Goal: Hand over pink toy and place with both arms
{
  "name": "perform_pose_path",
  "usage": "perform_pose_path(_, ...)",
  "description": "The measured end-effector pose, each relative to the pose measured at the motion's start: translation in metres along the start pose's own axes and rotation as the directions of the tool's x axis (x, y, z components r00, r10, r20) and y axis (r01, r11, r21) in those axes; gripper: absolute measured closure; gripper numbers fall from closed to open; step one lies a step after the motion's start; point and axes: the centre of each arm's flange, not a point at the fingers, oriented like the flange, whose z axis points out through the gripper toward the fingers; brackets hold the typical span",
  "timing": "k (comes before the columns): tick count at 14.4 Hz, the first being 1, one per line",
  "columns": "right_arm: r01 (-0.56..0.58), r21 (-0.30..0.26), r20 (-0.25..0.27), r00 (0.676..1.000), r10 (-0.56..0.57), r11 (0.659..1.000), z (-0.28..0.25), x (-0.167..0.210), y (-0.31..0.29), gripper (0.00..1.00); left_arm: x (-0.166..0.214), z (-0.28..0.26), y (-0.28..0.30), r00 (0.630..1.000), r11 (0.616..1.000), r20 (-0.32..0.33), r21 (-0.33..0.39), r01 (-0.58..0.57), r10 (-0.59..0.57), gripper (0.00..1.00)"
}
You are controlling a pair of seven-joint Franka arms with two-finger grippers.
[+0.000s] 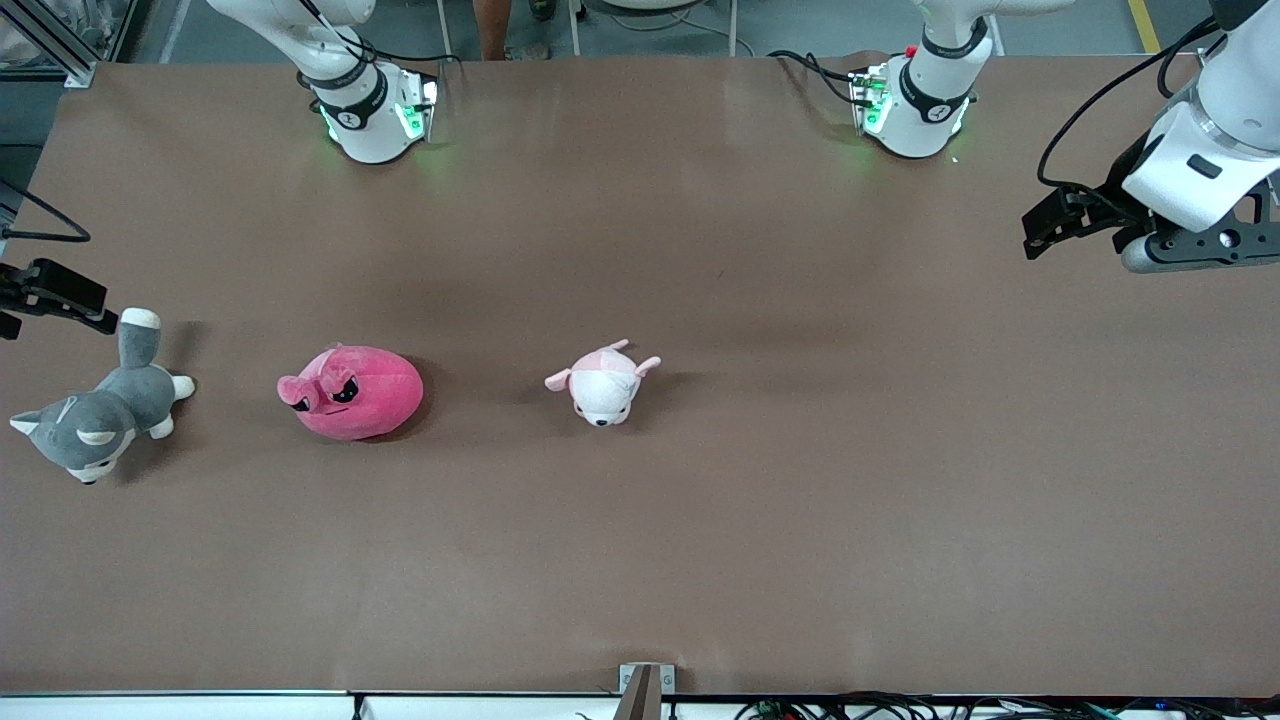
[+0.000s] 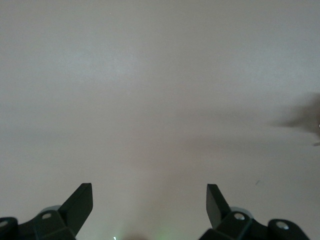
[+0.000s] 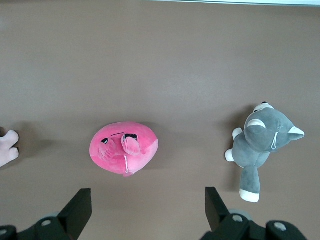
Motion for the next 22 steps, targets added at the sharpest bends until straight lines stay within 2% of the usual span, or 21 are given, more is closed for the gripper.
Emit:
perform_pose_path(6, -0.01, -0.002, -0.001, 1.0, 0.01, 1.0, 0.003, 0.001, 0.005, 0.0, 0.001, 0.001, 0.0, 1.0, 1.0, 0.0, 0.0, 0.0, 0.0, 0.0)
perform_pose_path(14, -0.025, -0.027, -0.053, 0.998, 0.024, 0.999, -0.016, -0.013, 0.006, 0.0, 0.001, 0.001, 0.0, 1.0, 1.0, -0.001, -0.001, 0.001, -0.001, 0.0)
perform_pose_path(17, -0.025, -0.029, -0.049, 0.999, 0.024, 0.999, -0.015, -0.018, 0.004, 0.0, 0.002, -0.006, -0.005, 1.0, 1.0, -0.016, -0.004, -0.003, 0.003, 0.0)
perform_pose_path(22, -0.064, -0.017, -0.066, 0.996, 0.063, 0.998, -0.009, -0.049, 0.008, 0.0, 0.004, -0.016, -0.021, 0.999, 1.0, -0.033, -0.006, -0.006, 0.006, 0.0)
